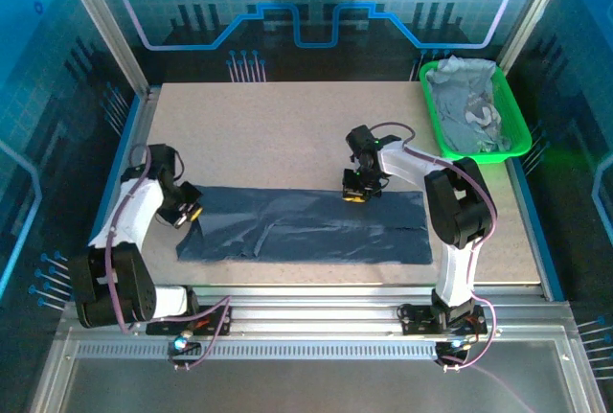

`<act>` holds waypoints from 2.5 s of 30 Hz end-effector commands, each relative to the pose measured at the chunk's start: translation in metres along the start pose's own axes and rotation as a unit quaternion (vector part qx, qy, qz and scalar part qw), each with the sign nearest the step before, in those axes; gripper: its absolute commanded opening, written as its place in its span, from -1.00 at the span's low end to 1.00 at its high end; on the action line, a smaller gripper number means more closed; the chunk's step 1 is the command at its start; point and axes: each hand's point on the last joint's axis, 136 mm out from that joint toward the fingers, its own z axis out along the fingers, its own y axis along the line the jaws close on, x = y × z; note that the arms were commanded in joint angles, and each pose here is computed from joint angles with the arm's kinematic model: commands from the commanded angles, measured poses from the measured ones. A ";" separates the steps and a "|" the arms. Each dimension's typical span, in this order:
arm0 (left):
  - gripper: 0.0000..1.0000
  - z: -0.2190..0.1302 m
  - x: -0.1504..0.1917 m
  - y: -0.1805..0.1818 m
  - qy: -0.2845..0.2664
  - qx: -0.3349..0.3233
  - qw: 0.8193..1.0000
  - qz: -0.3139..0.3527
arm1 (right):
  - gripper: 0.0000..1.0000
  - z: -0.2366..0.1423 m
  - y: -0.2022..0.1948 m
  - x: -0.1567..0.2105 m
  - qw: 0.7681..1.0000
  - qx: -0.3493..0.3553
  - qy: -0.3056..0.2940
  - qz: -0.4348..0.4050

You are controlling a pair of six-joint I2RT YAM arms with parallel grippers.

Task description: Fold and stack the t-shirts

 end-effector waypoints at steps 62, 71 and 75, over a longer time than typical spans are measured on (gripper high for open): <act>-0.55 0.146 -0.052 -0.224 0.082 0.059 0.994 0.046 | -0.67 0.001 -0.098 -0.011 0.978 0.102 0.076 0.165; -0.21 0.080 -0.072 -0.373 0.044 0.270 0.958 0.091 | -0.67 -0.001 -0.032 0.013 0.971 0.051 0.081 0.218; -0.21 0.034 -0.064 -0.356 0.019 0.247 0.965 0.083 | -0.62 -0.035 -0.026 0.010 0.978 0.065 0.024 0.197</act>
